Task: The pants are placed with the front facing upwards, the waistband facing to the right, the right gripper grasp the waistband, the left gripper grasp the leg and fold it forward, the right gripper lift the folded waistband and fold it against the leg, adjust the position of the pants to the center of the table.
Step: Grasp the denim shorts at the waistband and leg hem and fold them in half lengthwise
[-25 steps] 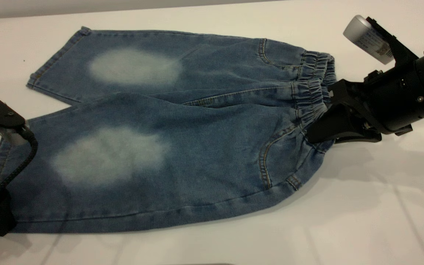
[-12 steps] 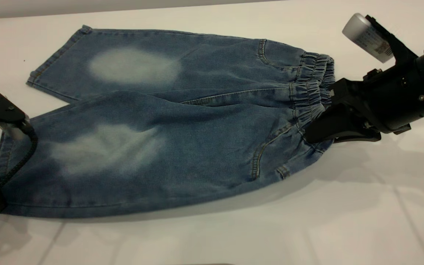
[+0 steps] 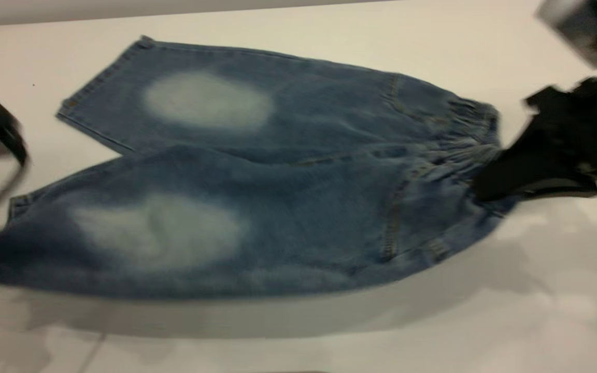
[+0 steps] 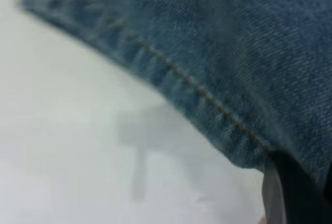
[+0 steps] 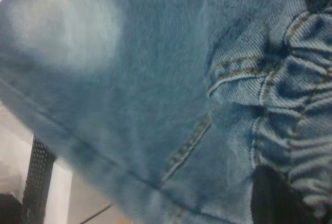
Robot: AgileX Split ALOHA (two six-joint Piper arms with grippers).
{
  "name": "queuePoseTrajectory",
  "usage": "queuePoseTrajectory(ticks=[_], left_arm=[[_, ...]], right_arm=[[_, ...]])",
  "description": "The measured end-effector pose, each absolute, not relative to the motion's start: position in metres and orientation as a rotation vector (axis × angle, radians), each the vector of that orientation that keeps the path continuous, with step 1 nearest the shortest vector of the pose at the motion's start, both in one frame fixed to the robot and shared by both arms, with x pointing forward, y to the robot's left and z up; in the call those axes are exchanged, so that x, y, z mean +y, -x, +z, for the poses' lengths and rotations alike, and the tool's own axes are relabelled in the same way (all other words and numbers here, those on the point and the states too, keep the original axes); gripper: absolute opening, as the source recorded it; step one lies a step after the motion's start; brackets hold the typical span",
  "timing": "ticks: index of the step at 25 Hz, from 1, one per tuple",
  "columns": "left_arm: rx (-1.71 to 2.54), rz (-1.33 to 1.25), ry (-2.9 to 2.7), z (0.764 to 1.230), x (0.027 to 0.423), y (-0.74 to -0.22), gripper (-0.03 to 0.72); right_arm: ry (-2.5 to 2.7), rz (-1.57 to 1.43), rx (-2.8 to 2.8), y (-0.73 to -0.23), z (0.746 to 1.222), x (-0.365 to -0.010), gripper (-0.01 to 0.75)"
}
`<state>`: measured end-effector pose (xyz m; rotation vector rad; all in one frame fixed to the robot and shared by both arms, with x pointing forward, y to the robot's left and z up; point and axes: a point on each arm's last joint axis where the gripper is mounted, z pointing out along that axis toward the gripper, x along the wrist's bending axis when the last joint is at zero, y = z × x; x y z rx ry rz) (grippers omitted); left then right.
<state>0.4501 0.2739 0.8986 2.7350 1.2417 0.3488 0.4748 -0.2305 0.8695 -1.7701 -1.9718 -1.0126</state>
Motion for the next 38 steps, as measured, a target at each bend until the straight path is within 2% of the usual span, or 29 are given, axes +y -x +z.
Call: queuePoseTrajectory(ticks=[8, 15, 27, 38], left_arm=[[1.233, 0.628, -2.567, 0.969, 0.279, -0.428, 0.026], [1.198, 0.872, -2.471, 0.998, 0.277, -0.479, 0.026], [1.131, 0.87, -2.499, 0.954, 0.254, -0.619, 0.027], [1.127, 0.819, -2.487, 0.902, 0.223, -0.678, 0.037]], right_arm=[[1.863, -0.985, -1.812, -0.442, 0.888, -0.236, 0.039], [1.999, -1.023, -1.585, -0.466, 0.898, -0.235, 0.039], [2.254, -0.967, -1.06, -0.521, 0.869, -0.239, 0.04], [2.328, -0.872, -0.687, -0.558, 0.849, -0.239, 0.048]])
